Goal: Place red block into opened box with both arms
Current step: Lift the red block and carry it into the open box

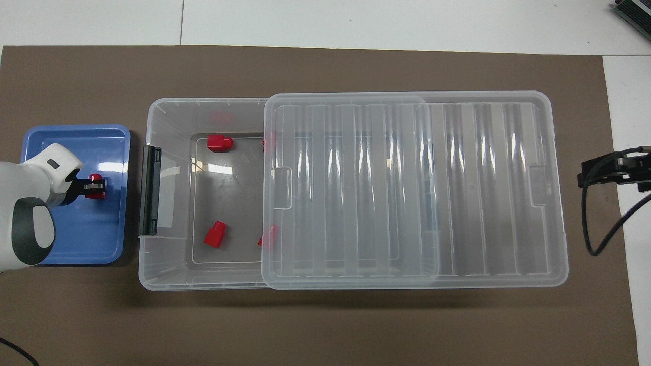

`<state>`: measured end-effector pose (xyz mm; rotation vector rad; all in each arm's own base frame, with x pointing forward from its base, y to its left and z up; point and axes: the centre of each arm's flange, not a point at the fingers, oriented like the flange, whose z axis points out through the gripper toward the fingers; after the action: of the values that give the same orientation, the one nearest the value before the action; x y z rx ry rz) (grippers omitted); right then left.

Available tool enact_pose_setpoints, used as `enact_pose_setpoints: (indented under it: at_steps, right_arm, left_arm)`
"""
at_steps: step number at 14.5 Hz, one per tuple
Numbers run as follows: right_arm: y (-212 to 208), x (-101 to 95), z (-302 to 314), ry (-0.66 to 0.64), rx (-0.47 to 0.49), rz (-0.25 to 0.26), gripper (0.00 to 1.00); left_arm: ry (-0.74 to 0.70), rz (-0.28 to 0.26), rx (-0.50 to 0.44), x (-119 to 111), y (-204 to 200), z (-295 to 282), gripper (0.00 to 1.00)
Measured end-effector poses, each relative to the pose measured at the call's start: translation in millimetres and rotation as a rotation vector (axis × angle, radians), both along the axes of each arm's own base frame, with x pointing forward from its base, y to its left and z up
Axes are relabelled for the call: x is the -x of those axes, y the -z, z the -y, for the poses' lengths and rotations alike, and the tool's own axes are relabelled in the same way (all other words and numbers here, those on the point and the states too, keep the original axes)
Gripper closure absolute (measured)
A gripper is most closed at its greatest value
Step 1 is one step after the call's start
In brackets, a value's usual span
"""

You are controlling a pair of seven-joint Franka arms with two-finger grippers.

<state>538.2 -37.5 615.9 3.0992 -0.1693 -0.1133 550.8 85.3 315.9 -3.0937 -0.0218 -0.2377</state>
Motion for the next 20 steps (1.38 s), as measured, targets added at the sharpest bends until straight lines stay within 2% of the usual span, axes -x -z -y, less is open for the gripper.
enact_pose_setpoints:
  at_steps: [4,8,12,16,20]
  right_arm:
    - [0,0.0,0,0.000,0.000,0.000,0.00]
    - [0,0.0,0,0.000,0.000,0.000,0.00]
    - [0,-0.2,0,0.000,0.000,-0.001,0.00]
    - [0,-0.2,0,0.001,0.000,-0.001,0.00]
    - [0,-0.1,1,0.002,0.000,-0.001,0.00]
  left_arm:
    - [0.015,-0.056,0.006,-24,-50,15,0.66]
    - [-0.003,-0.097,0.013,-30,-107,30,0.66]
    - [-0.086,-0.129,0.025,-36,-161,94,0.66]
    - [-0.172,-0.126,0.037,-27,-200,180,0.66]
    - [-0.218,-0.107,0.064,-11,-216,227,0.66]
